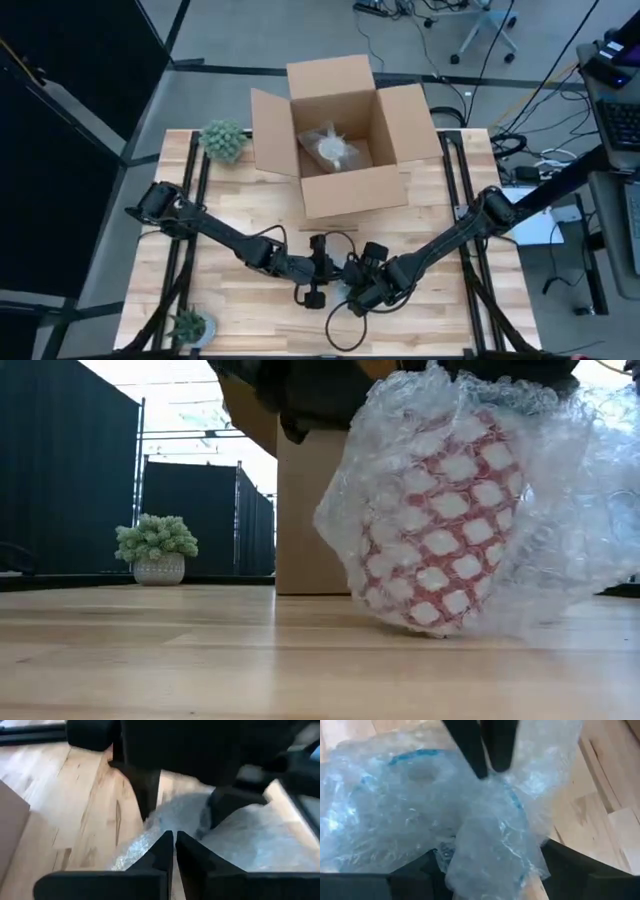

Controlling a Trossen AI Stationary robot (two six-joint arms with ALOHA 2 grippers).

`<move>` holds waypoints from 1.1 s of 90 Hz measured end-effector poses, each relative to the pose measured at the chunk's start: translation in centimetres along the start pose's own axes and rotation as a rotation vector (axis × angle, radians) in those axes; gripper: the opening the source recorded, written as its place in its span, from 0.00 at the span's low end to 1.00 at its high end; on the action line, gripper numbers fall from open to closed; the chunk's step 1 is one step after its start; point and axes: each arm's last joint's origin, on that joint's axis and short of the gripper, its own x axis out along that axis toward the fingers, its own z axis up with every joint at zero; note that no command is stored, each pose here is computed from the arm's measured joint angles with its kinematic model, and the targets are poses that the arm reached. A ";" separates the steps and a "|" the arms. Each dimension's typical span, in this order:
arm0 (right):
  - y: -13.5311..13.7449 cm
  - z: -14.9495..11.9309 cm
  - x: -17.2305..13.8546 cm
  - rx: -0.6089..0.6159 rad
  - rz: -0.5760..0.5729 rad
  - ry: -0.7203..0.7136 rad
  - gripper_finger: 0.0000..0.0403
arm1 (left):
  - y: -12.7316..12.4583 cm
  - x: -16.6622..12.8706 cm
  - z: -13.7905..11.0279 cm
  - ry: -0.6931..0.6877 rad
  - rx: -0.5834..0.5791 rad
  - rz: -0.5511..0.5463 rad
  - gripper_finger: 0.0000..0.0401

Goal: Wrap mug
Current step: Wrap the red mug with bubble wrap

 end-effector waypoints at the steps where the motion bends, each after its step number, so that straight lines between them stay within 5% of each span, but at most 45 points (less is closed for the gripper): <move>1: 0.0 0.0 0.0 -0.001 0.000 0.000 0.54 | 0.0 0.0 0.0 0.000 -0.001 0.001 0.03; 99: -0.8 1.6 -1.5 -0.061 0.093 -0.004 0.54 | -0.8 3.9 -3.0 0.035 0.010 -0.080 0.03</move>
